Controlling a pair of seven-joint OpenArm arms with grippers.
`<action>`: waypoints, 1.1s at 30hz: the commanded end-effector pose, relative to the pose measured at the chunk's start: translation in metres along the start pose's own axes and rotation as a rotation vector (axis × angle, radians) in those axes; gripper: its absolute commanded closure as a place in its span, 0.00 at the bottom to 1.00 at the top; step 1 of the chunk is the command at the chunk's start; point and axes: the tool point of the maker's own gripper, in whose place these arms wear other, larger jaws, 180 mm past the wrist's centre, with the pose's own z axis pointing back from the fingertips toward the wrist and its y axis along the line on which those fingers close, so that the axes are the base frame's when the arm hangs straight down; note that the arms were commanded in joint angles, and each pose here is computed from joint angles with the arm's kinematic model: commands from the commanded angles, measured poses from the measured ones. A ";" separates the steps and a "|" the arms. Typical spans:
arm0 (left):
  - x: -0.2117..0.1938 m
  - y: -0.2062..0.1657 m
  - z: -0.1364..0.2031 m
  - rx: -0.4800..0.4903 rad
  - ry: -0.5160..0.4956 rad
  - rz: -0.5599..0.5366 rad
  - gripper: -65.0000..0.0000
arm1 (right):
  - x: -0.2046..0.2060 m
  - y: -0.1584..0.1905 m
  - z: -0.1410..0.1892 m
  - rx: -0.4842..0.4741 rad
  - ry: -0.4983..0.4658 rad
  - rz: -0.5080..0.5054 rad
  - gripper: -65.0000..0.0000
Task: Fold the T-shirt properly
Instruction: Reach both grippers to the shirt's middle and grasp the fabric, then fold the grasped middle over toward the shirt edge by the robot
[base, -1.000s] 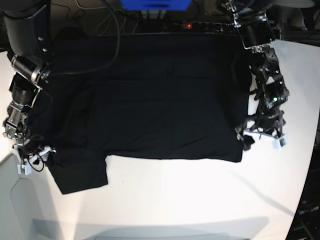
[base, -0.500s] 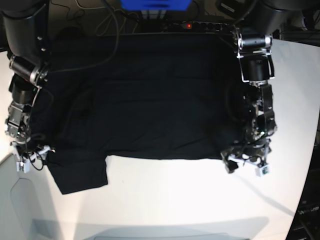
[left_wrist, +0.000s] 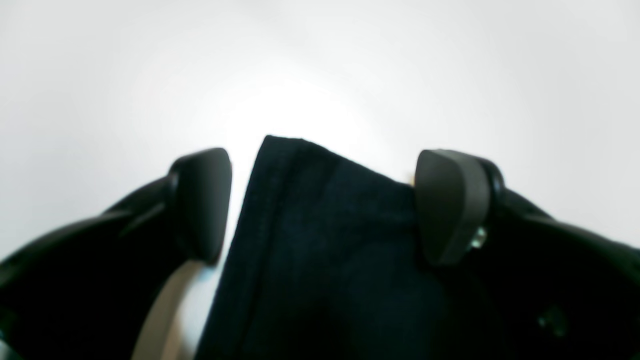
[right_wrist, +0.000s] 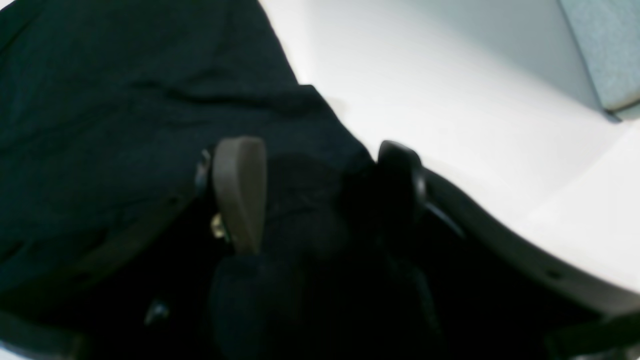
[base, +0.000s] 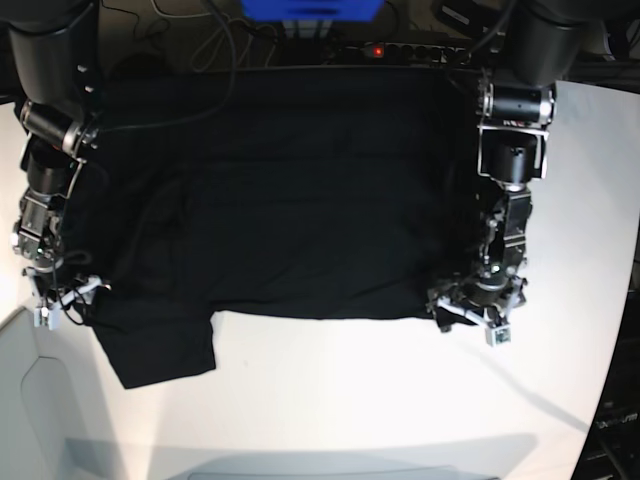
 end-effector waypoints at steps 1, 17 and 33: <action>0.007 -0.007 -0.001 -0.018 0.007 -0.004 0.16 | 0.016 -0.008 0.001 -0.017 -0.026 0.009 0.45; -0.002 -0.005 -0.001 -0.012 0.028 -0.008 1.00 | -0.001 -0.010 0.004 -0.020 0.006 0.012 0.55; 0.043 -0.028 0.039 -0.097 -0.154 -0.049 1.00 | 0.048 -0.010 0.017 -0.001 -0.124 0.088 1.00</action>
